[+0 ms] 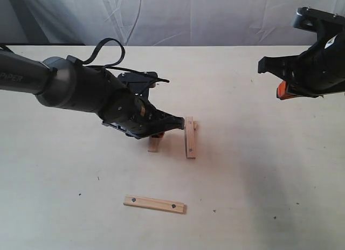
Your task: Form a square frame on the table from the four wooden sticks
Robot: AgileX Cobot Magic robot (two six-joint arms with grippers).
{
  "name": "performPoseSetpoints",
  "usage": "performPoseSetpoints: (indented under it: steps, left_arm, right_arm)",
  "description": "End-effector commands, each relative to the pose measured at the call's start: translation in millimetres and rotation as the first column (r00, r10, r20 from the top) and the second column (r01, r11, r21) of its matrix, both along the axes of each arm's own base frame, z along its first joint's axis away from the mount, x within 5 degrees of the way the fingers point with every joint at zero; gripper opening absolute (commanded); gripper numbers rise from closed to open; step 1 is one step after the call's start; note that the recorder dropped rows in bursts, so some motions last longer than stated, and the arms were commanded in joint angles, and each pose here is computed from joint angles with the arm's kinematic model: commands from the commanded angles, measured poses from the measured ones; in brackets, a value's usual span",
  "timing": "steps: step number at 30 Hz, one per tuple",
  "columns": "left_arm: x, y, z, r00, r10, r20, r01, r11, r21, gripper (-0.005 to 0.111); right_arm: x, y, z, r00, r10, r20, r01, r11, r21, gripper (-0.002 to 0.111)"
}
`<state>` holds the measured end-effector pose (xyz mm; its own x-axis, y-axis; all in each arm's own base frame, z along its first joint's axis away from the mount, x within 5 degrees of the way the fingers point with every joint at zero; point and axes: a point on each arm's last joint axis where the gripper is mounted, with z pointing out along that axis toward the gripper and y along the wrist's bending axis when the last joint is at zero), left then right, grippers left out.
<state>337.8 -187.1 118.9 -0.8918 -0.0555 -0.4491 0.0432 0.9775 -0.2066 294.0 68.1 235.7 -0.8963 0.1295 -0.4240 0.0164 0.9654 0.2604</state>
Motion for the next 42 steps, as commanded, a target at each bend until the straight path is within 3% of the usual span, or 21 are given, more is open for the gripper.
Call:
performPoseSetpoints:
  steps: [1,4,8,11,14,17,22,27,37,42]
  left_arm:
    - [-1.5,2.9,18.5,0.999,-0.022,0.025,0.021,0.999,0.026,0.041]
    - [-3.4,21.4,41.7,0.999,-0.021,0.026,0.018,0.994,0.108,0.04]
    - [-5.4,69.5,75.1,1.0,0.012,0.005,-0.013,0.961,0.277,0.038]
    - [-11.0,103.1,95.5,0.999,0.002,-0.04,0.013,0.932,0.362,0.029]
    - [-17.8,127.4,113.2,0.998,0.02,-0.059,0.003,0.929,0.371,0.016]
    - [-22.0,142.0,128.0,0.998,0.044,-0.039,-0.031,0.958,0.285,0.001]
    - [-34.3,146.2,142.8,0.99,-0.136,-0.046,0.142,0.973,0.182,0.0]
    - [-39.7,143.5,139.7,0.981,-0.185,-0.051,0.19,0.973,0.131,0.0]
    - [-38.2,139.5,139.7,0.986,-0.163,-0.023,0.165,0.983,0.082,0.0]
    - [-37.7,139.1,140.0,0.987,-0.16,-0.017,0.161,0.984,0.076,0.0]
  right_arm:
    - [-1.6,-0.1,1.7,1.0,0.016,0.007,-0.016,1.0,-0.004,0.0]
    - [-4.6,11.5,1.7,0.996,0.092,0.015,-0.092,0.996,-0.018,0.0]
    - [-16.1,43.8,1.6,0.963,0.267,0.021,-0.266,0.963,-0.038,0.0]
    - [-28.4,74.0,0.2,0.914,0.404,0.034,-0.402,0.914,-0.056,0.0]
    - [-39.0,101.2,-2.8,0.861,0.506,0.038,-0.504,0.862,-0.053,0.0]
    - [-49.9,131.6,-11.3,0.793,0.609,-0.018,-0.609,0.791,-0.05,0.0]
    - [-64.9,179.0,-26.8,0.621,0.781,-0.069,-0.784,0.616,-0.081,0.0]
    - [-81.8,210.5,-47.1,0.436,0.895,-0.092,-0.897,0.424,-0.126,0.0]
    - [-97.6,233.0,-77.9,0.289,0.948,-0.136,-0.94,0.254,-0.226,0.001]
    - [-99.4,234.6,-81.0,0.287,0.947,-0.143,-0.943,0.253,-0.217,0.001]
